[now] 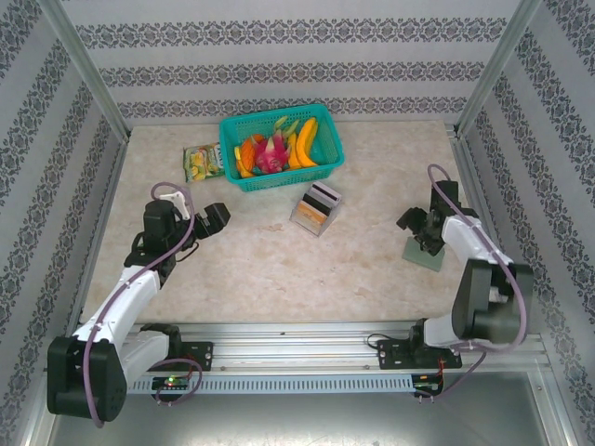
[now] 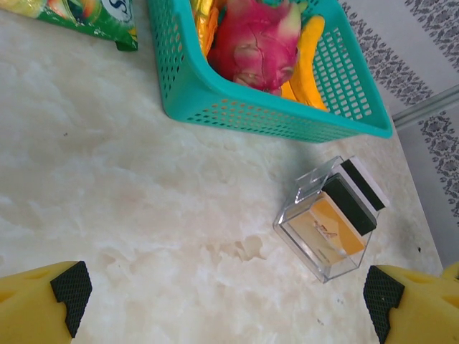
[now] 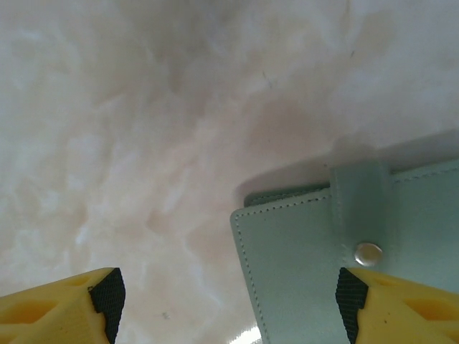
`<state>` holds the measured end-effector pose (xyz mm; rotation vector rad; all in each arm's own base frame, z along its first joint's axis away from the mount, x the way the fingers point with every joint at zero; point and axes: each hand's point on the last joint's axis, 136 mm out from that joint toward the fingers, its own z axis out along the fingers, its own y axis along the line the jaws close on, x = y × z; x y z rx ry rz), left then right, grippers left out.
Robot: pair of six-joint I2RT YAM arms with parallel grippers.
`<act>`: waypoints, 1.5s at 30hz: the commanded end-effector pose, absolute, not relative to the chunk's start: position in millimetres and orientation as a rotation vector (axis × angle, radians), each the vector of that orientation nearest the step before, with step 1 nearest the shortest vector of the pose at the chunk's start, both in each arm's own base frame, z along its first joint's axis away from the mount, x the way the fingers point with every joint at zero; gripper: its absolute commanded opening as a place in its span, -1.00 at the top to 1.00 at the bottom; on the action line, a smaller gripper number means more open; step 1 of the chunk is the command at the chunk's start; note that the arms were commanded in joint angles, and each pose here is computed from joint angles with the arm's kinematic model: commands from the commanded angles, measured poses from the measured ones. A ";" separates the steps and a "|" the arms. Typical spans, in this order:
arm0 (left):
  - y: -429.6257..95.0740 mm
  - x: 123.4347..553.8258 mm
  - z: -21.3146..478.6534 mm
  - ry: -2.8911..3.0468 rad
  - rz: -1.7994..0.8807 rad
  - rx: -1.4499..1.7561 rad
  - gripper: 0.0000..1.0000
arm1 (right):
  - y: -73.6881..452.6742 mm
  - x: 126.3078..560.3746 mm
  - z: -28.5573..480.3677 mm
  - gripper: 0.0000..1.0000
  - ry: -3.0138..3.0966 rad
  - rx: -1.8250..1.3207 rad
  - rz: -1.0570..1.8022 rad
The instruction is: Put the credit cards into the card holder
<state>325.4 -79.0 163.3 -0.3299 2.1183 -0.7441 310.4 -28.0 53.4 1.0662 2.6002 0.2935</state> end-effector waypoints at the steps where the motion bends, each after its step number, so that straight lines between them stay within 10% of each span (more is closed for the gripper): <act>1: -87.3 320.7 158.0 2.152 -0.774 -0.318 -1.00 | -12.6 322.2 46.5 -0.60 2.628 1.146 0.401; 17: -80.0 319.8 150.0 2.229 -0.653 -0.286 -1.00 | 146.3 320.2 35.9 -0.55 2.499 1.216 0.853; 24: -106.5 315.3 154.7 2.286 -0.766 -0.117 -1.00 | 74.3 343.3 104.7 -0.44 2.659 0.544 0.398; 45: -198.9 305.2 139.3 2.390 -0.967 0.018 -1.00 | 126.6 302.7 27.4 -0.16 2.943 0.413 0.690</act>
